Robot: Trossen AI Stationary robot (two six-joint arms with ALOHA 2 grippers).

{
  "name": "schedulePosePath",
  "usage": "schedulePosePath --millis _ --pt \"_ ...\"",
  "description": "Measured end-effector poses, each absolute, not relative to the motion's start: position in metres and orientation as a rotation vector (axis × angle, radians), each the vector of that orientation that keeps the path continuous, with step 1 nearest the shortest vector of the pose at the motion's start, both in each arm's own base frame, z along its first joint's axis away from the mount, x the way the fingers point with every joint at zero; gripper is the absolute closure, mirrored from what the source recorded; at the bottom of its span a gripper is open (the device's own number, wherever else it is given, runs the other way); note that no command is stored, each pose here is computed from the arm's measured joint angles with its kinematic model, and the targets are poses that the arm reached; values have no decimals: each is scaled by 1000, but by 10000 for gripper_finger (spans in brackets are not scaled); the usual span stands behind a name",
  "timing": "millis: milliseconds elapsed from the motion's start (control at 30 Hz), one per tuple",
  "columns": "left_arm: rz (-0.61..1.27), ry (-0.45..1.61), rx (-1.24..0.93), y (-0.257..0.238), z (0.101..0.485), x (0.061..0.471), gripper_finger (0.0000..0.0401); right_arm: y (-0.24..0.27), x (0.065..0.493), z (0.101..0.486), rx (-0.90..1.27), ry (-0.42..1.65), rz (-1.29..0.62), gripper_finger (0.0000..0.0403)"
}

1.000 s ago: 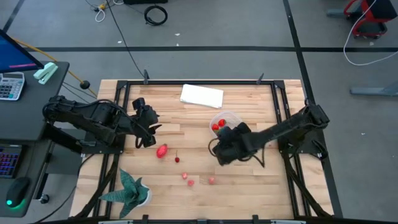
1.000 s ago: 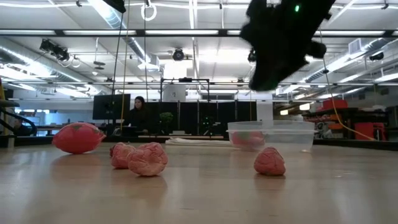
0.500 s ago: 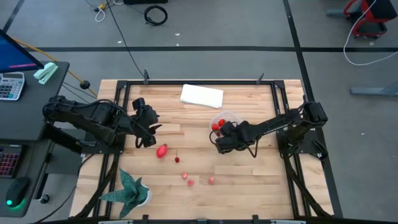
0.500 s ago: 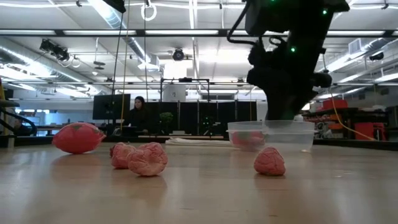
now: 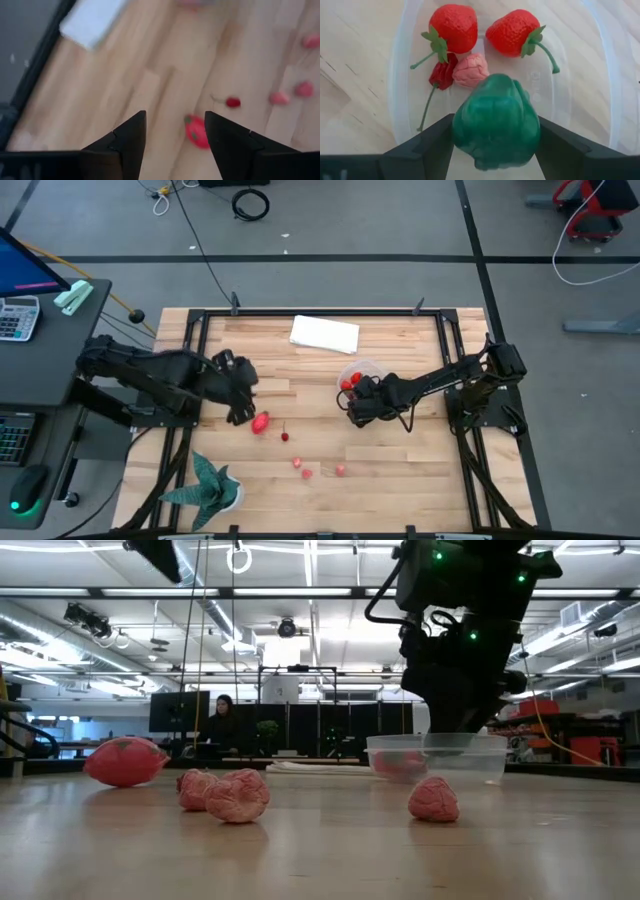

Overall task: Pick and placing Produce into tupperware
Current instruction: Put the green bell pepper into the transparent bin, then put the pink dragonfruit into the transparent bin

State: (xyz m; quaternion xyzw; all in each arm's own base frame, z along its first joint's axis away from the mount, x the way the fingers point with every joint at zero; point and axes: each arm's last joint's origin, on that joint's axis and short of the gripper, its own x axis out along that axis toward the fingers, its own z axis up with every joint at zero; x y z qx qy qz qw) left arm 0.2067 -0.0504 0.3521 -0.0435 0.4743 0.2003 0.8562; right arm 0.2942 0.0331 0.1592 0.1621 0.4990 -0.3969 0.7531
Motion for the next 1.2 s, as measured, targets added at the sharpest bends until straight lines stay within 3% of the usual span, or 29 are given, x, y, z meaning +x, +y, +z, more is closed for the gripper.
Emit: schedulePosePath --millis 267,667,967,1200 --pt "418 1161 -76 -72 323 228 186 28 295 158 381 1163 -798 137" --pt "380 1386 -56 -100 274 261 176 26 292 174 308 1114 -779 137" --pt "368 1523 -192 -117 228 289 150 33 271 228 424 863 -784 137" --pt "557 1518 -280 -119 205 298 134 55 252 259 378 626 -802 137"
